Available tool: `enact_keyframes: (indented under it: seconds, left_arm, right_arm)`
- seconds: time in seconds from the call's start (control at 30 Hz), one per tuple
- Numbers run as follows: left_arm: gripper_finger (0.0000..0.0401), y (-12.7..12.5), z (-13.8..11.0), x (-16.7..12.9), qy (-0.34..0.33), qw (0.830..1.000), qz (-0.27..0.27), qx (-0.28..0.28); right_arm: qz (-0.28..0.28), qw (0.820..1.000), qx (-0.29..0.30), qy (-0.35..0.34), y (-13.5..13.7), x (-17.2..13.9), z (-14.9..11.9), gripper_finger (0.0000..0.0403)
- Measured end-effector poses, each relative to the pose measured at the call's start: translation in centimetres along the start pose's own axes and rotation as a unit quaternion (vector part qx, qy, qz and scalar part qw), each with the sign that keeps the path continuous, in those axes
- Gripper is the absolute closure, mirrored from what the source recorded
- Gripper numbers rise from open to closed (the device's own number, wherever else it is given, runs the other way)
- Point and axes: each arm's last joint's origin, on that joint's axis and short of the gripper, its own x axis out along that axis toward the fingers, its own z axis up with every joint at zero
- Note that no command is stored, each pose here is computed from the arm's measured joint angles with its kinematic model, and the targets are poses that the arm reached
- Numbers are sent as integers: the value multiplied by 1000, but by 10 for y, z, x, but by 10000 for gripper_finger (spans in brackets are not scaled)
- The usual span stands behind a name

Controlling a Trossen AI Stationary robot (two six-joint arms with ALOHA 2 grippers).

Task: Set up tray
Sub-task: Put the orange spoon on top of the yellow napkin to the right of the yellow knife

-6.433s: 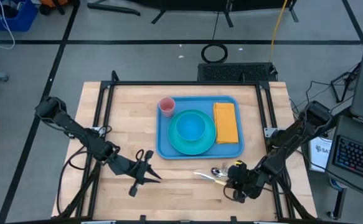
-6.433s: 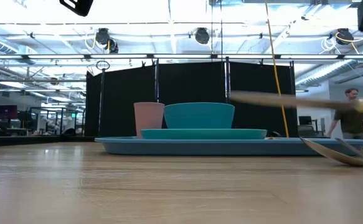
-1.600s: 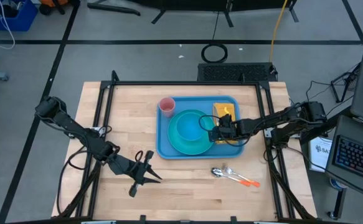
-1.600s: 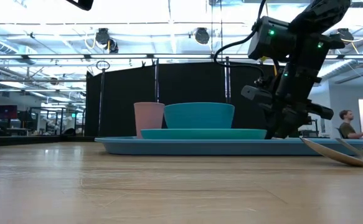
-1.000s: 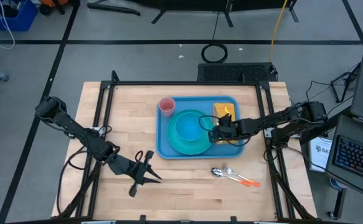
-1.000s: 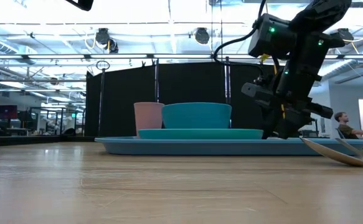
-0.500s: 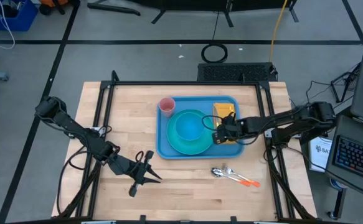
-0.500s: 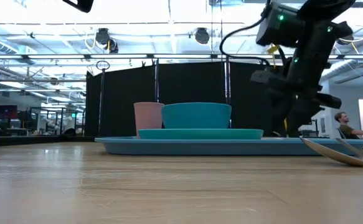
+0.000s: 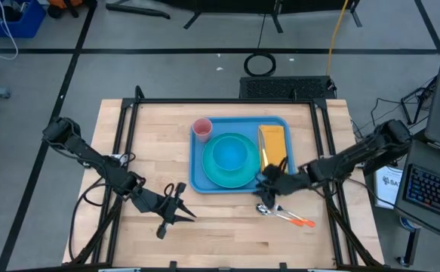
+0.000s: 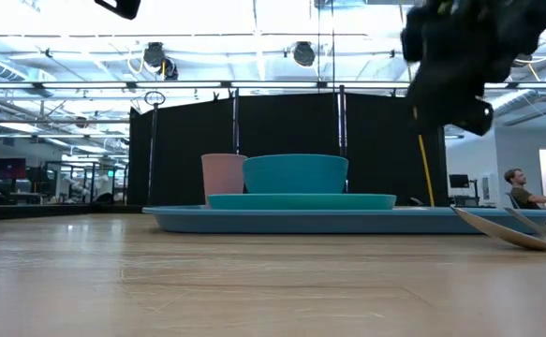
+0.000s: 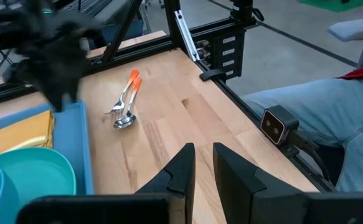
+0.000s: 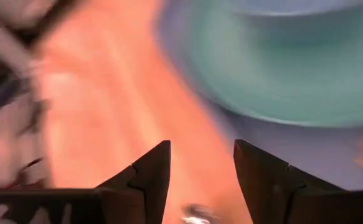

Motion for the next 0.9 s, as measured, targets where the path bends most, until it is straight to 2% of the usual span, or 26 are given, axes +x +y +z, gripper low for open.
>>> enact_keyframes:
  seconds: [0.1,0.2,0.27,0.5,0.8,0.9]
  left_arm:
    - [339,0,0,0,-1,1000,0,0]
    - [339,0,0,0,-1,1000,0,-3]
    - [339,0,0,0,-2,1000,0,-3]
    - [339,0,0,0,-1,1000,1,-3]
    - [339,0,0,0,0,1000,1,-5]
    - [339,0,0,0,-1,1000,1,-8]
  right_arm:
    - [71,997,-40,-3,10,2,-11,240]
    - [106,994,-9,23,13,2,-19,248]
    - [115,993,-8,34,16,0,-25,255]
    - [113,992,-16,48,24,-5,-45,288]
    - [76,995,-13,70,28,3,-77,313]
    - [45,995,-19,93,32,6,-84,320]
